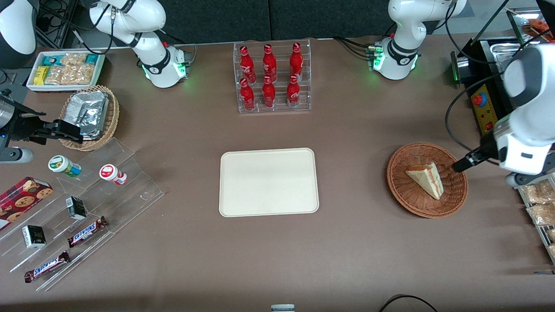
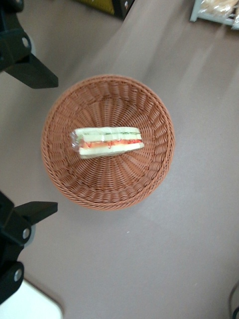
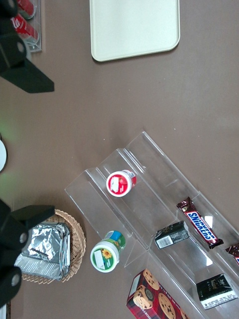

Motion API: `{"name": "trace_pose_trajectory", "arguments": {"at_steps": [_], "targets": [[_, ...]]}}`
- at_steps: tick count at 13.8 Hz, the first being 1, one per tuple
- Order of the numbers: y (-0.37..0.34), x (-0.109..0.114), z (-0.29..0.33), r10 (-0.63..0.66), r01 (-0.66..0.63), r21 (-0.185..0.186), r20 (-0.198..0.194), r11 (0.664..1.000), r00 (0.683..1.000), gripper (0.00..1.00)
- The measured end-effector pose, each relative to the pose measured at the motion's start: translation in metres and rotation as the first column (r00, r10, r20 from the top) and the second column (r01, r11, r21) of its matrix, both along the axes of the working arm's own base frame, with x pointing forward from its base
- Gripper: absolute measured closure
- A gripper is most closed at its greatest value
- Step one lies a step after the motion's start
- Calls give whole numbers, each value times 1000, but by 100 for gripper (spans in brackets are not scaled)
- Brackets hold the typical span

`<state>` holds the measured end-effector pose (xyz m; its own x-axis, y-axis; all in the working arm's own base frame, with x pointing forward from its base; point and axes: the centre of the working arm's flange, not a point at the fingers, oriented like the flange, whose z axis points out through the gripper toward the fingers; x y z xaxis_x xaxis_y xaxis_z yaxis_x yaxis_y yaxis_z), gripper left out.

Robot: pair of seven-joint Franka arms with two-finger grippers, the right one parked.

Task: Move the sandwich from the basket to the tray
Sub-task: 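Move the left gripper over the wrapped sandwich in the wicker basket, then lower the left gripper and close it on the sandwich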

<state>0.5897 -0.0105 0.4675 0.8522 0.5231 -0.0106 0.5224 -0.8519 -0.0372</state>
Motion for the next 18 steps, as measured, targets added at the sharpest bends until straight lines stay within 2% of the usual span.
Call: {"name": "trace_pose_trajectory", "arguments": {"at_steps": [4, 9, 12, 15, 18], "targets": [[-11, -13, -67, 59, -58, -8, 56, 998, 997, 0], [-13, -40, -131, 84, -83, -19, 96, 996, 992, 0], [-10, -57, -160, 93, -91, -21, 97, 996, 991, 0], [-6, -73, -183, 98, -96, -26, 114, 995, 989, 0], [-4, -83, -195, 101, -99, -26, 109, 995, 989, 0]]}}
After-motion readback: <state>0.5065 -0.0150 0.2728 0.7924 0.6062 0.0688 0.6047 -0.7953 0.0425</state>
